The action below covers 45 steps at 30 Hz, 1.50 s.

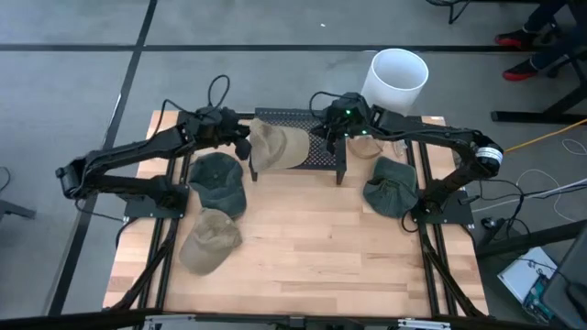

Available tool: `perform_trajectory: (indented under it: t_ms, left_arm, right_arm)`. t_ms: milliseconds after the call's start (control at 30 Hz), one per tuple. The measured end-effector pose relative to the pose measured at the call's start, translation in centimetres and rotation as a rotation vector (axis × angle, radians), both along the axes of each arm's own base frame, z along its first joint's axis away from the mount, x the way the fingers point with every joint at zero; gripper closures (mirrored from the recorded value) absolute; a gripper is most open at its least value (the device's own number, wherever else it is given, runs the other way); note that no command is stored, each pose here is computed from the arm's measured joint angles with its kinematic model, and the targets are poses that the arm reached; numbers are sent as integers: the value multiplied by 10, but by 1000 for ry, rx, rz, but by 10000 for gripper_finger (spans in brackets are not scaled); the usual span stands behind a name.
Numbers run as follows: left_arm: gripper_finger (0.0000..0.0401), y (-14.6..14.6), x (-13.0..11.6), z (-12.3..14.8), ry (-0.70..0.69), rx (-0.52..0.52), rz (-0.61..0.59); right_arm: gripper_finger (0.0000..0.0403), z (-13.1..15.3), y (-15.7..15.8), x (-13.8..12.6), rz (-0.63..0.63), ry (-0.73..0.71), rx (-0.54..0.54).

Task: Pick & Place hat
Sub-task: Put the right brown cap on the shelf

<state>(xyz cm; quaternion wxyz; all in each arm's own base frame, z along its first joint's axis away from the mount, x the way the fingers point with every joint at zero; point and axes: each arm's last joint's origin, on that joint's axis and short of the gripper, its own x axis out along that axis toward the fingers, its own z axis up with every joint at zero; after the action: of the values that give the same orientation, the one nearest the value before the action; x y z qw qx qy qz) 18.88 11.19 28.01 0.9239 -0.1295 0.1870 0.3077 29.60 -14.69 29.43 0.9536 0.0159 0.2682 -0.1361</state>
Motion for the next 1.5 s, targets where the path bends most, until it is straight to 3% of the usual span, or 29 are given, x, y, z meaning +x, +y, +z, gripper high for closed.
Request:
perform_trajectory:
  t_ms: [167,367,567,867,1167,1500]
  left_arm:
    - [400,-7,-6,-7,33,-130,-19]
    - [399,-16,2,-10,40,-160,-111]
    - [398,-20,12,-8,12,-87,-163]
    - [399,-22,22,-2,-43,9,-217]
    - [399,-20,27,-3,-61,15,-230]
    - [400,-18,27,1,-86,61,-255]
  right_arm:
    - [375,11,3,-2,-1,-67,-9]
    - [378,14,11,8,113,-144,22]
    - [398,15,12,9,116,-161,17]
    - [393,11,10,12,109,-161,36]
    - [385,-12,2,31,99,-153,61]
    - [398,-13,1,26,97,-111,62]
